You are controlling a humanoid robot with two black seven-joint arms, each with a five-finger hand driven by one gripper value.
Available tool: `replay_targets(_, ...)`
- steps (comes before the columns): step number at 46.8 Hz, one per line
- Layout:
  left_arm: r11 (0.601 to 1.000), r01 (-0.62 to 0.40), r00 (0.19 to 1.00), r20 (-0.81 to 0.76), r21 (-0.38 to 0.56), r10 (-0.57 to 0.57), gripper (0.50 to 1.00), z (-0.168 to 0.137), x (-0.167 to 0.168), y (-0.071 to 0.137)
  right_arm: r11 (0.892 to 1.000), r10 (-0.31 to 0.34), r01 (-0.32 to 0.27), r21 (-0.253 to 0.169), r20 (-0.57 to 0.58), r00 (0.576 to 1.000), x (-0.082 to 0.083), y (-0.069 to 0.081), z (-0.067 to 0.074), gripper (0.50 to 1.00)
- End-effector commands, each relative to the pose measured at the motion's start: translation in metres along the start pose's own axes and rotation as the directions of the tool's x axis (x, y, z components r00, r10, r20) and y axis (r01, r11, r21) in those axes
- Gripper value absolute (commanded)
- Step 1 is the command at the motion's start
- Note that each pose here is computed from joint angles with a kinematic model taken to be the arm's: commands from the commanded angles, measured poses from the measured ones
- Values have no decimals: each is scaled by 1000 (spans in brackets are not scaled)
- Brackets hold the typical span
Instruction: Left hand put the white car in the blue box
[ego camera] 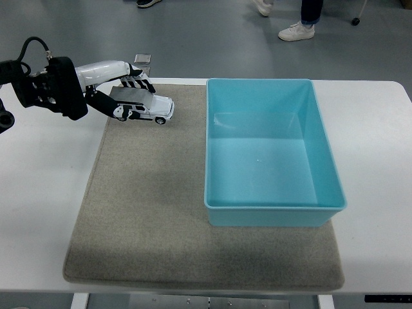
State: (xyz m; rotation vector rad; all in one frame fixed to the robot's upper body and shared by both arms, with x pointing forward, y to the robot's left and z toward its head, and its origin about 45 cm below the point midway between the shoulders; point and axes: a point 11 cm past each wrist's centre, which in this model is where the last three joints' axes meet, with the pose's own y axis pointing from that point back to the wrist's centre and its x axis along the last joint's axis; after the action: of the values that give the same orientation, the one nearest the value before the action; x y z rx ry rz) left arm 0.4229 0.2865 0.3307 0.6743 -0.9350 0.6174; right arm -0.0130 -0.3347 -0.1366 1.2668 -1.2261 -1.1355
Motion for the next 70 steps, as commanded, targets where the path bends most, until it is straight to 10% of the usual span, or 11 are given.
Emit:
replay_targets(1,999,-5,1000,11,-39,6,500,16,17,-5,1000,0,0,0,0,1000,0,0,0,936)
replay_targets(27,974,53,999,20,-220,-50,500,120,-4,-111,1000,0,0,0,0,1000,0,0,0,936)
replay_targets(55,977,97,995,29,-191,-93,500,126,-78,-160,1000,0,0,0,0,1000,0,0,0,936)
replay_targets(70,975,130,991,42,-179,-125,713,122,-95,-160,1000,0,0,0,0,1000,0,0,0,936)
